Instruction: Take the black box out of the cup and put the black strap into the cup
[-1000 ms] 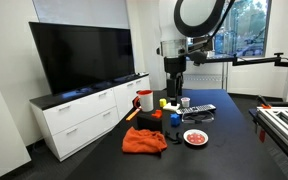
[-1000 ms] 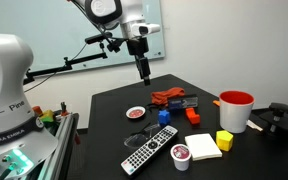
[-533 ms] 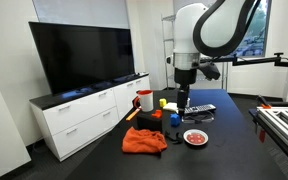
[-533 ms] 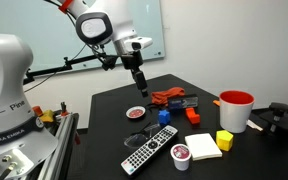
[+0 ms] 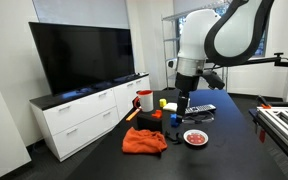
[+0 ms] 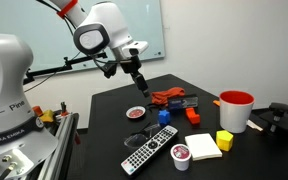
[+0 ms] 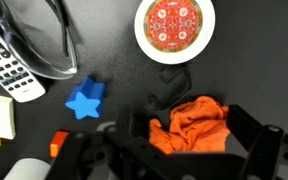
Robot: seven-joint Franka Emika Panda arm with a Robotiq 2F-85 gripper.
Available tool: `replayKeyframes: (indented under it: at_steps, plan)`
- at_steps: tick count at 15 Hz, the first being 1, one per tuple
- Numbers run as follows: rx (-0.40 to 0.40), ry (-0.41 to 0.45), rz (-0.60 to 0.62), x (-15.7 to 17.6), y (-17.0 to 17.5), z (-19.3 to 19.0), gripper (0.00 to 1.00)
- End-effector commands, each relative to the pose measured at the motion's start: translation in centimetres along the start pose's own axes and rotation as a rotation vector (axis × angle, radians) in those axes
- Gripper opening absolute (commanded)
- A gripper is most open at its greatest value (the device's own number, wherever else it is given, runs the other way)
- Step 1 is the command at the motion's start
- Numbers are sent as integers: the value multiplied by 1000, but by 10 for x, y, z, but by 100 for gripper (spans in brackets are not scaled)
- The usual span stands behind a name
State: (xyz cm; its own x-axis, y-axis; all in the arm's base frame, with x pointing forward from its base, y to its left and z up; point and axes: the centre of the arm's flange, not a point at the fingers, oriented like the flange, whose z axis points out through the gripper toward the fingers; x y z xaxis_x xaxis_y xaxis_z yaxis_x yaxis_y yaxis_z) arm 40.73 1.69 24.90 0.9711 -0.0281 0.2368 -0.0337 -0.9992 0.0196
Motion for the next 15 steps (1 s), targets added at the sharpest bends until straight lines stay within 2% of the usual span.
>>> replayKeyframes:
  at_steps: [1,11,15]
  plan:
    - [12,26,-32,3,5,24,100]
    - [-18,-5,11,18,3,53,100]
    - [-44,-18,102,34,-4,60,100]
